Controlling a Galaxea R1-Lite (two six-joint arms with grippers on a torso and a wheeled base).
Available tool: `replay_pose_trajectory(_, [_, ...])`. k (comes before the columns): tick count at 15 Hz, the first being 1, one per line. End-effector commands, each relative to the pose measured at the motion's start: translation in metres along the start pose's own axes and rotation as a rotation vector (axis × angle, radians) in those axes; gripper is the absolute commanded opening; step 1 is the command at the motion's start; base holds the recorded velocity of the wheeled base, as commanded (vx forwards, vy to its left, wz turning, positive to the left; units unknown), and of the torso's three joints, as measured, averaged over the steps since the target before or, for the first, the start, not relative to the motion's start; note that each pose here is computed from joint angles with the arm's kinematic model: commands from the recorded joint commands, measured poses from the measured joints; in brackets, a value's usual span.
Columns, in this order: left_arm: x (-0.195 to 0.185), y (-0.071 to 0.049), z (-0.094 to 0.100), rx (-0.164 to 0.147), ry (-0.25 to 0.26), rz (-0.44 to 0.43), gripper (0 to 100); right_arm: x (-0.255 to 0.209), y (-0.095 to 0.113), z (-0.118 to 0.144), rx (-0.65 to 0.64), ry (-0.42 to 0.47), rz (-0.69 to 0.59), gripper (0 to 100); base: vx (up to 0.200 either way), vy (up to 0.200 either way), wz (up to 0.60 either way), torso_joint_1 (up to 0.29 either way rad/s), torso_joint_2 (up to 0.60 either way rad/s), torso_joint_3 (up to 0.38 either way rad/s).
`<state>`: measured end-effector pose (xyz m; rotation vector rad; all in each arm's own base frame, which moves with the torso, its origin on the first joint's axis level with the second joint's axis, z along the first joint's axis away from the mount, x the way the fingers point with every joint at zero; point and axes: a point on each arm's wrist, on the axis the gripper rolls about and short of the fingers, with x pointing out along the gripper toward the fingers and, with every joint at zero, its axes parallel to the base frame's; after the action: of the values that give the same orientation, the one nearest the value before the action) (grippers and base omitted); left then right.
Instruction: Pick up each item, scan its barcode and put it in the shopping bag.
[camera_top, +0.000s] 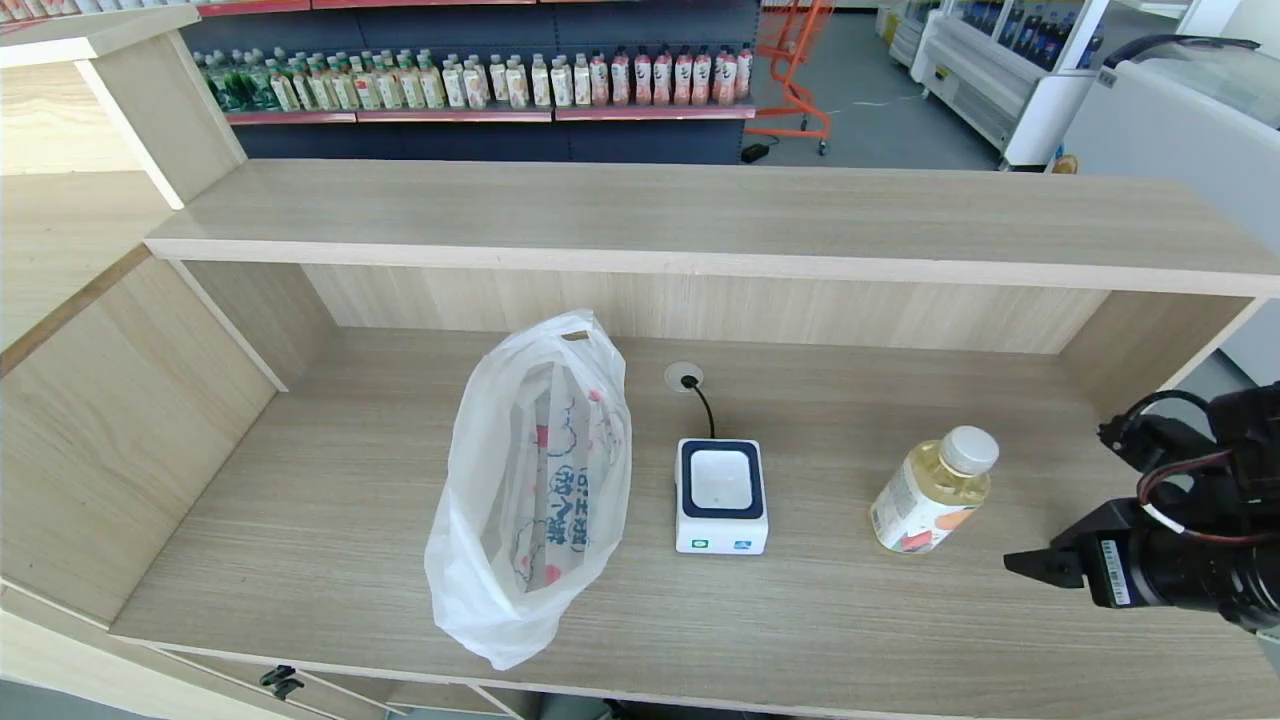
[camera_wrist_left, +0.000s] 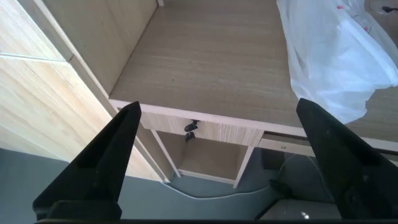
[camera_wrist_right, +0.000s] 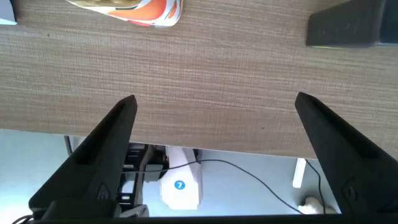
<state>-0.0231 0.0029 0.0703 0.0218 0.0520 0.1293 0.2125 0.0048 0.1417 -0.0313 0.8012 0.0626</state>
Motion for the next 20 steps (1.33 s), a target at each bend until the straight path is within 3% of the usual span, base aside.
replay_pose_trajectory(1, [0.000,0.000,0.000,0.000,0.000,0.001,100,0.028,0.006,-0.001,-0.017,0.060,0.027,100,0.000,0.000,0.00,0.000,0.00,0.000])
replay_pose_trajectory(7, [0.000,0.000,0.000,0.000,0.000,0.001,100,0.071,0.042,0.015,-0.114,-0.103,0.120,100,0.000,0.000,0.00,0.000,0.00,0.000])
replay_pose_trajectory(15, [0.000,0.000,0.000,0.000,0.000,0.001,100,0.095,0.059,0.014,-0.171,-0.176,0.141,100,0.000,0.000,0.00,0.000,0.00,0.000])
replay_pose_trajectory(20, [0.000,0.000,0.000,0.000,0.000,0.001,100,0.108,0.076,0.018,-0.189,-0.297,0.134,100,0.000,0.000,0.00,0.000,0.00,0.000])
